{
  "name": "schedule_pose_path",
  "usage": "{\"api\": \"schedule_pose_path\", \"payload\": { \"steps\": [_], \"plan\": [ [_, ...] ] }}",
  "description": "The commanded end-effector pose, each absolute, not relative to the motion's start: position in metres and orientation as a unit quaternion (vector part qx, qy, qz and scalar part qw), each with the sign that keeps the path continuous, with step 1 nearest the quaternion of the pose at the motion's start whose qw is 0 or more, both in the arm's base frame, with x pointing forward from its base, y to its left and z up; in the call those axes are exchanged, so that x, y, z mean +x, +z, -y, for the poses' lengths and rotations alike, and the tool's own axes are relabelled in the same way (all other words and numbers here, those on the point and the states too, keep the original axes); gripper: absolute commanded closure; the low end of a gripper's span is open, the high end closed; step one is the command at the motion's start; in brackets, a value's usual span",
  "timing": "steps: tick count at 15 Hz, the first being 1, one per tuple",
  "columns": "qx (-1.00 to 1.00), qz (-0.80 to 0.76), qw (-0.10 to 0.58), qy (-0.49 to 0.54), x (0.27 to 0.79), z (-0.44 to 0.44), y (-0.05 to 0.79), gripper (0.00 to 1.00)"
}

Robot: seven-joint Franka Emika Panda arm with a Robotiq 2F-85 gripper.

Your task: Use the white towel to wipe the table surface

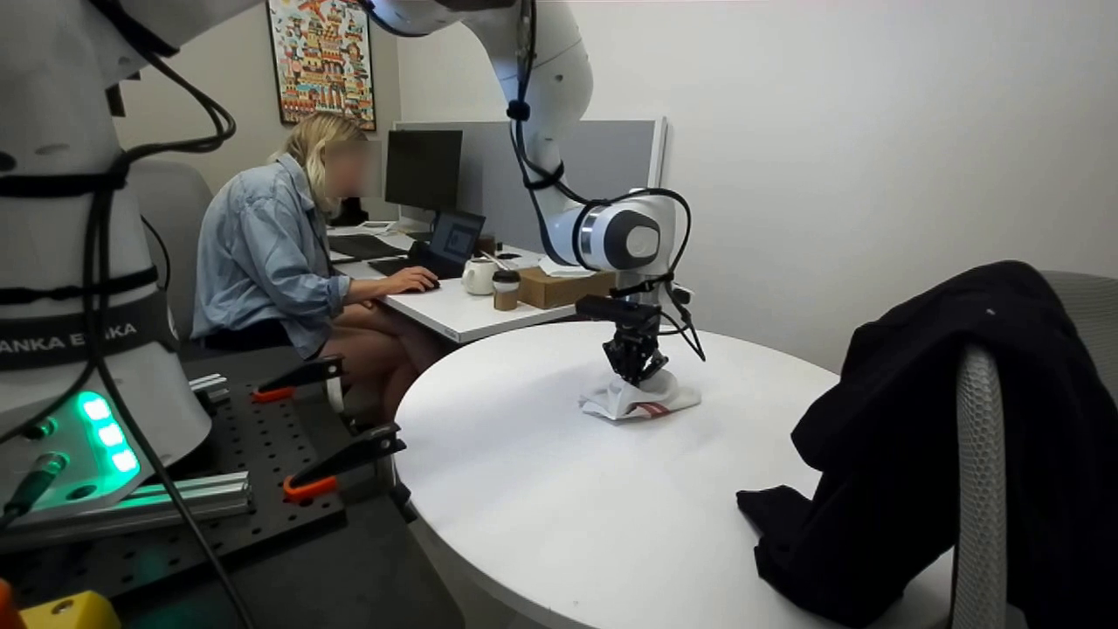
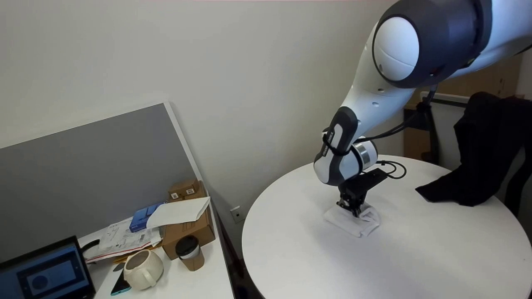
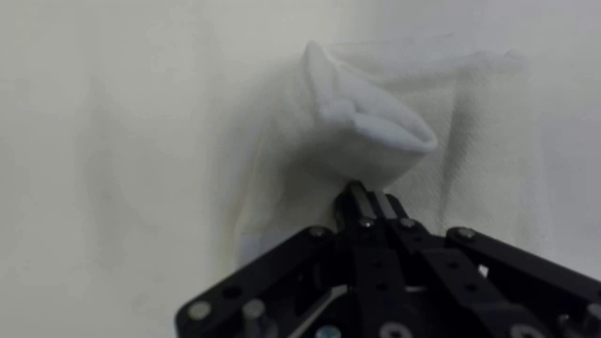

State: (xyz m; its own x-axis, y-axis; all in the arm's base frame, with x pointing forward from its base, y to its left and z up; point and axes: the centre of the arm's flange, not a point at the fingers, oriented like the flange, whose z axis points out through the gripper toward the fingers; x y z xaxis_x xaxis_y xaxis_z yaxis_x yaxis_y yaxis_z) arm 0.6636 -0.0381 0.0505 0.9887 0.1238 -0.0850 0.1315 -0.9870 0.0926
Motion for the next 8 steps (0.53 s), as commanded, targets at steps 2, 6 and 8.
{"api": "schedule_pose_path", "payload": {
  "steps": [2,6,8],
  "plan": [
    [0.998,-0.048,0.024,-0.043,0.631,0.087,0.042,1.0],
    [0.993,-0.097,0.001,-0.066,0.573,0.066,0.026,1.0],
    [0.988,-0.131,-0.01,-0.077,0.551,0.047,0.028,1.0]
  ]
}}
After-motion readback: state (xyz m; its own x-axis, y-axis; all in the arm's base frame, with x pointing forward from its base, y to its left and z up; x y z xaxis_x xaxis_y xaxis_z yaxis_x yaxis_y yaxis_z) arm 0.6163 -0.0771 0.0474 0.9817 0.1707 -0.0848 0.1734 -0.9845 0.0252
